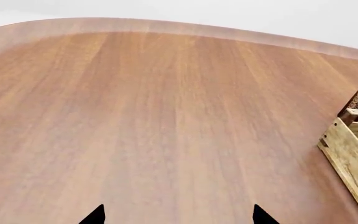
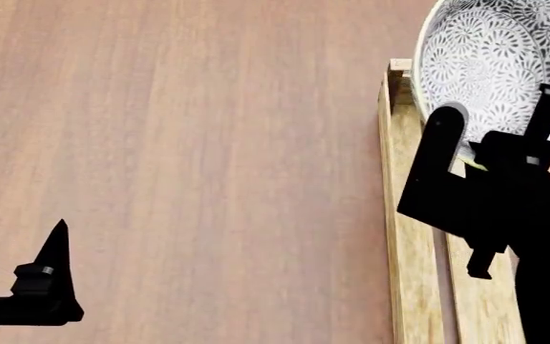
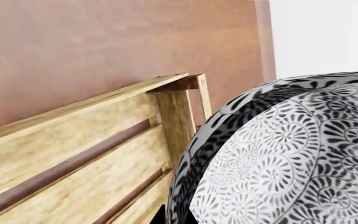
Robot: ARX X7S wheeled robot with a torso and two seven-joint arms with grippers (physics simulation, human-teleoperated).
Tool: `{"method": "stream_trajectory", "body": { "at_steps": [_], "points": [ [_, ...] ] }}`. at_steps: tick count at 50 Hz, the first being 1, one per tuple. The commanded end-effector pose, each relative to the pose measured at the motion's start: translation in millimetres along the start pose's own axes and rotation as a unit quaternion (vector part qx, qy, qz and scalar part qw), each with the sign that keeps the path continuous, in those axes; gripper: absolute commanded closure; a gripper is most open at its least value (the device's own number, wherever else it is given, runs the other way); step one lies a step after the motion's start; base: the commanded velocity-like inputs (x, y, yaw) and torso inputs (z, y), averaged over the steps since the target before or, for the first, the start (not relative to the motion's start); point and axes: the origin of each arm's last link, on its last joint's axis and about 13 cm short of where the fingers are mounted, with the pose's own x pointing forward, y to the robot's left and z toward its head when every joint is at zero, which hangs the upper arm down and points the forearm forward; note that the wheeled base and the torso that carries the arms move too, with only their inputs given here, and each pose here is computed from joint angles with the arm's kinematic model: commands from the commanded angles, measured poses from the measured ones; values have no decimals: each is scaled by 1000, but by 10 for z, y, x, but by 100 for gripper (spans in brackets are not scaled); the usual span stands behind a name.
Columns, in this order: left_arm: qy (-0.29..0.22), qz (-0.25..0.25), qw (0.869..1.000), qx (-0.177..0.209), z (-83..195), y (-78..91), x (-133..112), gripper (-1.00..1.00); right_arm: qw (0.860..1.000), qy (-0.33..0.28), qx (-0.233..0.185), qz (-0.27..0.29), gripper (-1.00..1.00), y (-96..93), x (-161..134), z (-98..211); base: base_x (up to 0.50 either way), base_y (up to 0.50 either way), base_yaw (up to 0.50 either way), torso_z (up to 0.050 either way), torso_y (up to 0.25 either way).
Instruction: Pick up the bowl on the left and put it in the tray.
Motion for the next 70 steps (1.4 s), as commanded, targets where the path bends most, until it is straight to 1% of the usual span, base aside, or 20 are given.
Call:
{"method": "stream_trajectory", "body": {
  "at_steps": [1,5,13,24,31,51,70],
  "points": [
    [1,0,1000,0,2,-1,2,-100,999,30,-13,14,100,138,174,-110,0,0,0,0,0],
    [1,0,1000,-1,-4,1,-4,-100,999,34,-6,25,100,229,277,-132,0,0,0,0,0],
    [4,2,1000,-3,-12,13,-4,-100,997,40,-14,58,100,408,388,-165,0,0,0,0,1],
    [2,4,1000,-1,-14,15,-6,-100,995,53,-27,79,100,497,464,-191,0,0,0,0,0],
    [3,5,1000,-1,-17,18,-4,-100,994,61,-38,86,100,508,458,-217,0,0,0,0,1],
    [3,3,1000,-1,-16,10,-3,-100,992,68,-37,103,100,569,459,-240,0,0,0,0,1],
    [4,4,1000,0,-12,12,-5,-100,992,68,-36,101,100,503,445,-224,0,0,0,0,1]
  ]
}}
